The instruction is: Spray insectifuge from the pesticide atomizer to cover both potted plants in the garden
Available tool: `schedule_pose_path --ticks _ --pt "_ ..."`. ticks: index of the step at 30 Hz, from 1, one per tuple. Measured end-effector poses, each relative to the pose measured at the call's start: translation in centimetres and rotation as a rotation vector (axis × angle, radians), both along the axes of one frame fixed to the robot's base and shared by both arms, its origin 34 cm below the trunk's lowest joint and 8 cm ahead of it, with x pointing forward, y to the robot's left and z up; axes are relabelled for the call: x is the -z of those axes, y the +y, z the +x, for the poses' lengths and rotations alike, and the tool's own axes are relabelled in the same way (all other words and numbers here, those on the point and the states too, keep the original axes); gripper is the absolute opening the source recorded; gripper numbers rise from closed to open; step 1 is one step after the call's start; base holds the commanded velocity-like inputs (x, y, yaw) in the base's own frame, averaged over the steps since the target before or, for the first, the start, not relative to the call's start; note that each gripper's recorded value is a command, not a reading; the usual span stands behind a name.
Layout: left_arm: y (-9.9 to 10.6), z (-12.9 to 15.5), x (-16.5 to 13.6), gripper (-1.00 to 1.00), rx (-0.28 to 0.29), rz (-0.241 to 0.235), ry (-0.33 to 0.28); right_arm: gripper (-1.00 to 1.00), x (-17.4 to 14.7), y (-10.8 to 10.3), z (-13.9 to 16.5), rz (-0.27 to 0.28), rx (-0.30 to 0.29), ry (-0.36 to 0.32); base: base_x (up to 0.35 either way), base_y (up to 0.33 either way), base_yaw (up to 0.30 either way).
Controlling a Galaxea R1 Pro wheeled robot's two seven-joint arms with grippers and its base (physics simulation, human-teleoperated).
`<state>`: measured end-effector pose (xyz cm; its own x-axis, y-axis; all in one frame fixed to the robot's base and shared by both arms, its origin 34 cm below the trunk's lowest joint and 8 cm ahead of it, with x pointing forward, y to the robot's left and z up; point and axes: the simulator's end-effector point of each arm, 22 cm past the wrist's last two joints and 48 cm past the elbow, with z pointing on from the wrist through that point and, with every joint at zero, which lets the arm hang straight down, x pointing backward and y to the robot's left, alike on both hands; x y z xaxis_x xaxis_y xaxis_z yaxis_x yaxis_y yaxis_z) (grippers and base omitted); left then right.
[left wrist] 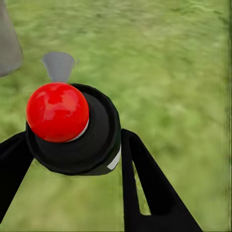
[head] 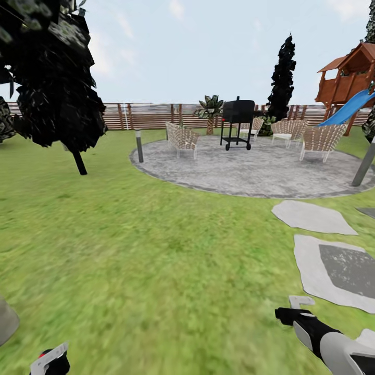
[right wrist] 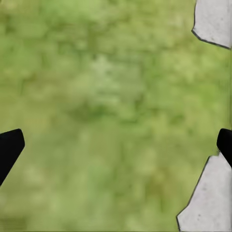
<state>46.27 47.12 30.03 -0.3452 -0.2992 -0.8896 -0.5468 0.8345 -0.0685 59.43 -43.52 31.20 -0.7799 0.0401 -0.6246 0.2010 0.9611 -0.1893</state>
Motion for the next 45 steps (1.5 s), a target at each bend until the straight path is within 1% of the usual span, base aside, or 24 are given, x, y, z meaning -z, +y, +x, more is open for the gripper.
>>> schedule_pose_path --ticks 45 --pt "-0.02 0.0 0.02 -1.0 0.001 0.0 0.001 1.0 0.07 -0.03 -0.09 -0.001 0.001 0.002 0.292 -0.198 0.0"
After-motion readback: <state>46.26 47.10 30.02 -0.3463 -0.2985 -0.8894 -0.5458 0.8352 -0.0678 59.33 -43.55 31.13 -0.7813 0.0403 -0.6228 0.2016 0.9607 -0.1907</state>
